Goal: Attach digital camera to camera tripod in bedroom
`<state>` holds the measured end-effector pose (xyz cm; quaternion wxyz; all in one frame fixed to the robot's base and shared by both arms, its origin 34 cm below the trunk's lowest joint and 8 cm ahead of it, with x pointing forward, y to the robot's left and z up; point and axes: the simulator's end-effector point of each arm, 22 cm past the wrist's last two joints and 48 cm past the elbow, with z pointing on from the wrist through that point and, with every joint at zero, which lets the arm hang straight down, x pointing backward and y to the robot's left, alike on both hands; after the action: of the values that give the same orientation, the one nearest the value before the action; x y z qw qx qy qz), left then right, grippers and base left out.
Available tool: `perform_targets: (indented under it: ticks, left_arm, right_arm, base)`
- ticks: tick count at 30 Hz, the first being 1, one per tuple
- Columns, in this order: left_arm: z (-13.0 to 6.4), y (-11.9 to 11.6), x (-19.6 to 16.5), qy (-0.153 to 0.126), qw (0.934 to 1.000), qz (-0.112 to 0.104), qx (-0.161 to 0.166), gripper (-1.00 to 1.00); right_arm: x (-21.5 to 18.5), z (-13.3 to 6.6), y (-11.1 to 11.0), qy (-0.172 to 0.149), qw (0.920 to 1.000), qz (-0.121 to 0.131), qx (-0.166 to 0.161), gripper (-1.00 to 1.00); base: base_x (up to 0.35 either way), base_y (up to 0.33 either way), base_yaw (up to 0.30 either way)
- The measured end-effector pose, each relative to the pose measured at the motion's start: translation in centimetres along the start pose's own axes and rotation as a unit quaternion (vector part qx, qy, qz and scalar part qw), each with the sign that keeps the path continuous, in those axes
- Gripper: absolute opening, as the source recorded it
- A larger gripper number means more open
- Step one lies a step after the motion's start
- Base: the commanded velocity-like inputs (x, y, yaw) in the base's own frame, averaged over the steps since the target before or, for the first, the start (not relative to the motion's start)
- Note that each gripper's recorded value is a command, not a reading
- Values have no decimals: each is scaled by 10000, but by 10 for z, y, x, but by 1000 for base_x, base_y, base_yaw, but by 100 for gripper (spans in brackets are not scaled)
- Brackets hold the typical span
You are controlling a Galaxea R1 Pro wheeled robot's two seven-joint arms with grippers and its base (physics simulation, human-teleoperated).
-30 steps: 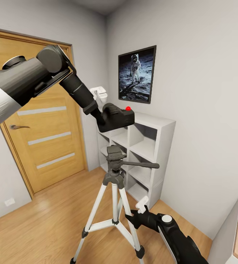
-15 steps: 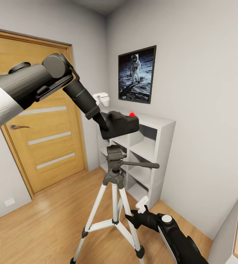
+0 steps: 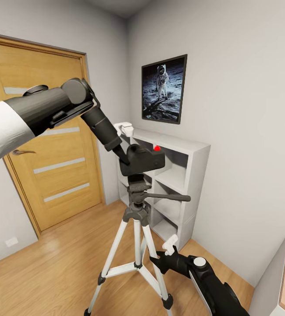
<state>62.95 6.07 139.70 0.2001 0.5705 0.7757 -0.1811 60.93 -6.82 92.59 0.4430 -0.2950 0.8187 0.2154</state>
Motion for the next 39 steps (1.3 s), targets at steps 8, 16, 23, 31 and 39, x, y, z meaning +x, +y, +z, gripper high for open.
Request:
perform_targets:
  ticks: [8, 16, 23, 31, 39]
  left_arm:
    - [3, 2, -2, 18, 10000, -47, -1, -100]
    - [6, 4, 2, 86, 9999, -89, -18, -100]
    - [13, 10, 15, 334, 9993, -165, -85, -100]
    - [13, 11, 22, 401, 9990, -172, -95, -100]
    - [13, 8, 22, 409, 9990, -132, -89, -100]
  right_arm:
    - [-2, 0, 4, -44, 9998, -155, -96, -100]
    - [-3, 0, 6, -71, 9996, -247, -150, -100]
    - [-3, 0, 7, -74, 9995, -260, -159, -100]
    - [-3, 0, 7, -75, 9995, -263, -160, -100]
    - [-3, 0, 7, -75, 9995, -263, -161, -100]
  base:
    - [0, 0, 0]
    - [0, 0, 0]
    - [0, 0, 0]
    - [0, 0, 0]
    - [0, 0, 0]
